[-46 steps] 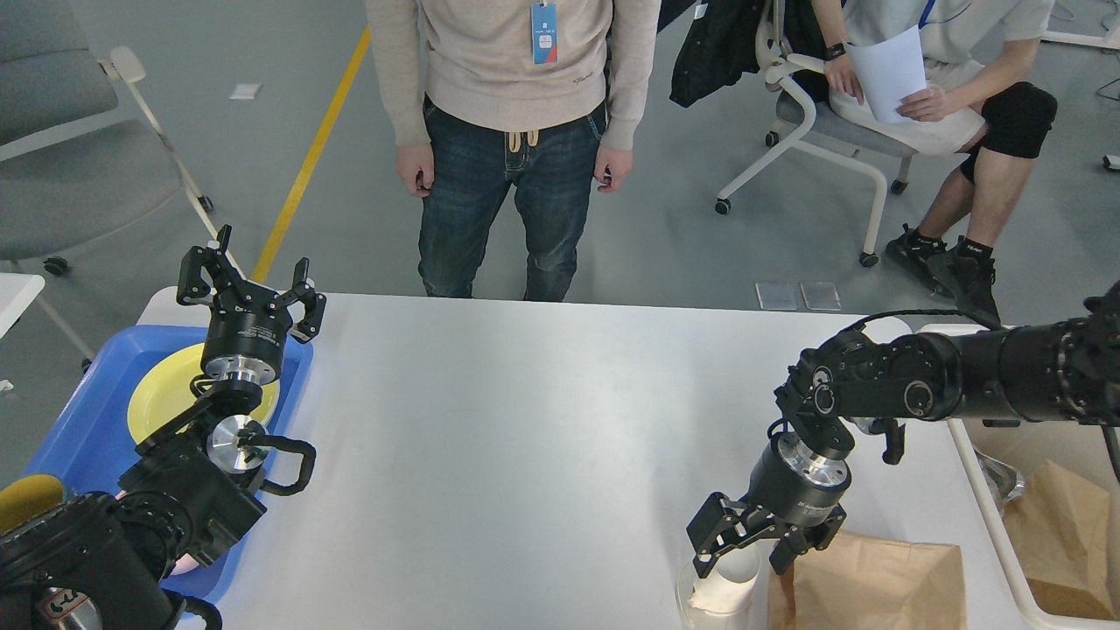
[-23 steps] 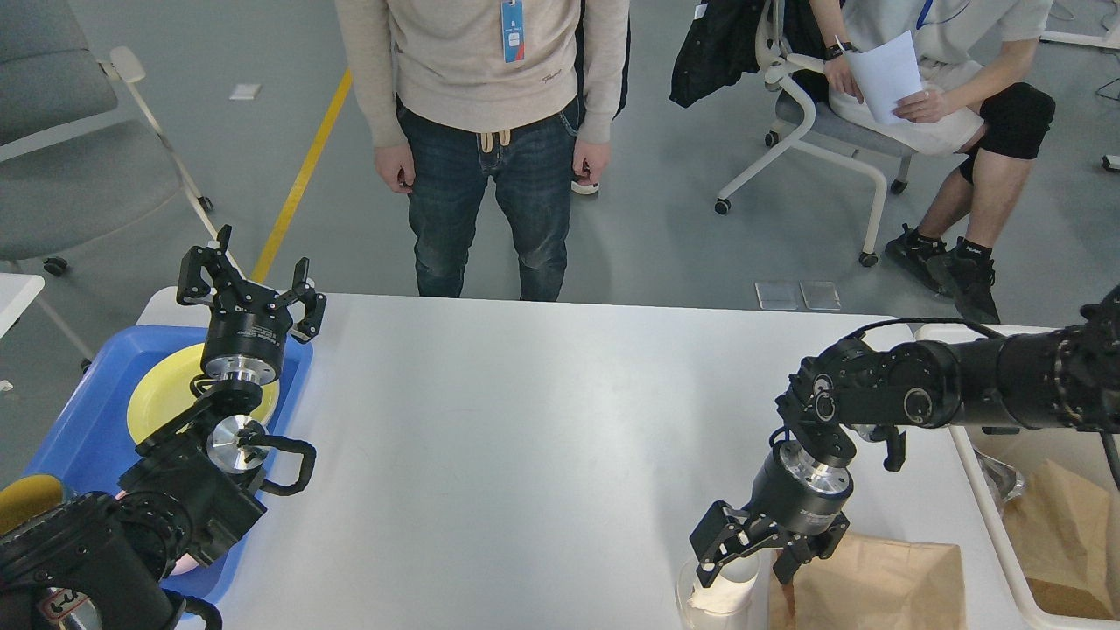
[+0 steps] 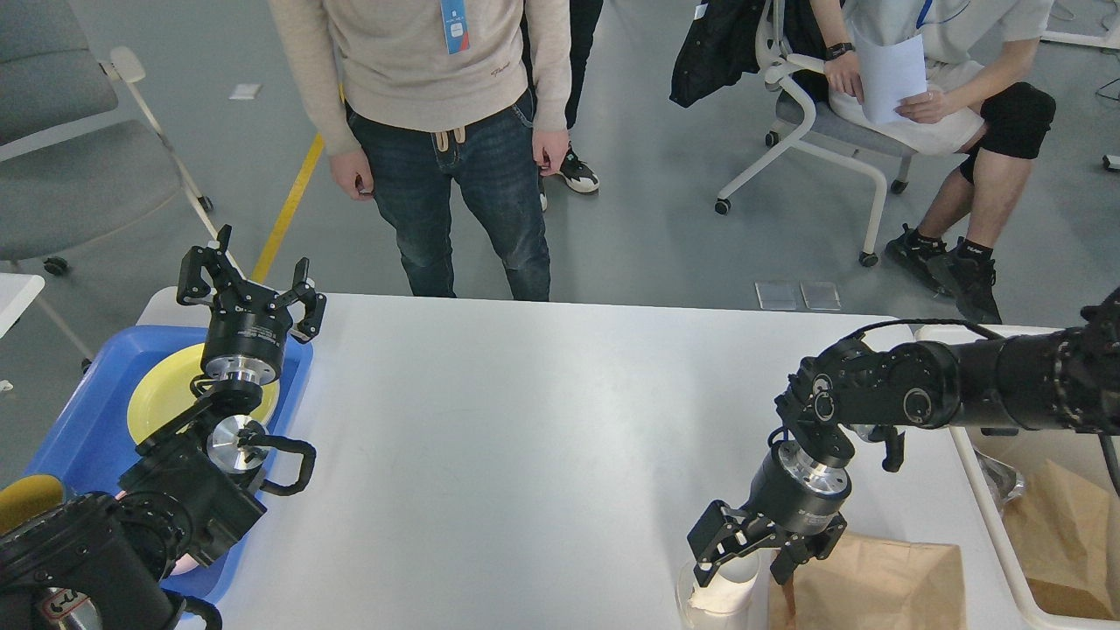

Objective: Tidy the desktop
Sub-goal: 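Close the right gripper around the white paper cup, then lift the paper cup with the right gripper and drop it in the white bin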

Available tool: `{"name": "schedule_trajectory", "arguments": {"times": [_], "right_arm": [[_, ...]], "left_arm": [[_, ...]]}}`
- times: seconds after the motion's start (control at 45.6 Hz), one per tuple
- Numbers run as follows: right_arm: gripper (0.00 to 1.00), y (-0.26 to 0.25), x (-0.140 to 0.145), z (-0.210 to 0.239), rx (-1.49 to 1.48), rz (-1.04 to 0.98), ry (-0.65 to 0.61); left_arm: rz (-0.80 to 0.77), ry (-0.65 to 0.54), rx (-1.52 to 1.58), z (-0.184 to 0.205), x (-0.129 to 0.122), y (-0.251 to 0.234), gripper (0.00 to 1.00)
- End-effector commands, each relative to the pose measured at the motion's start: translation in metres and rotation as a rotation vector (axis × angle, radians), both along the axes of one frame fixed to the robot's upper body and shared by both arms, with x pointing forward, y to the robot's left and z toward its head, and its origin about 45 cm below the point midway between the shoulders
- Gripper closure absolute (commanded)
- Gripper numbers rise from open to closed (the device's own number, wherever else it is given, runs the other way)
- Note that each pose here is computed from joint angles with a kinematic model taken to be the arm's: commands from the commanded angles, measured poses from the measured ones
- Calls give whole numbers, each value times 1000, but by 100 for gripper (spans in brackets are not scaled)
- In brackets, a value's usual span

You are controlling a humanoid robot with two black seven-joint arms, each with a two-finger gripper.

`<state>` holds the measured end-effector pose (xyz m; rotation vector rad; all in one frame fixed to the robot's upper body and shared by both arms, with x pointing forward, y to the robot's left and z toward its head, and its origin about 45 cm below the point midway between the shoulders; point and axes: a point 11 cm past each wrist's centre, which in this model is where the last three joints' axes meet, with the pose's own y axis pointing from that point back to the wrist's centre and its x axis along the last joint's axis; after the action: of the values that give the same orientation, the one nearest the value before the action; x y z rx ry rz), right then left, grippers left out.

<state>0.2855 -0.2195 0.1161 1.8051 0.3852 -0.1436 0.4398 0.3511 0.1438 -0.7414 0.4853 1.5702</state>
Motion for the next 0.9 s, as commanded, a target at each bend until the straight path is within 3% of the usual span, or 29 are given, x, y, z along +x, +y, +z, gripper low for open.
{"name": "schedule_trajectory", "arguments": {"times": [0.0, 0.307, 0.461, 0.527, 0.68, 0.746, 0.878], "right_arm": [[1, -3, 1, -3, -7, -7, -10], [45, -4, 4, -3, -23, 23, -24], [56, -2, 7, 1, -23, 34, -35], [70, -1, 9, 3, -21, 35, -38], [77, 0, 17, 13, -19, 39, -60], [86, 1, 28, 25, -17, 40, -93], [91, -4, 54, 62, -6, 19, -168]], "left_arm": [[0, 0, 0, 0, 0, 0, 3], [0, 0, 0, 0, 0, 0, 3], [0, 0, 0, 0, 0, 0, 3], [0, 0, 0, 0, 0, 0, 3], [0, 0, 0, 0, 0, 0, 3], [1, 0, -1, 0, 0, 0, 3], [0, 0, 0, 0, 0, 0, 3]]}}
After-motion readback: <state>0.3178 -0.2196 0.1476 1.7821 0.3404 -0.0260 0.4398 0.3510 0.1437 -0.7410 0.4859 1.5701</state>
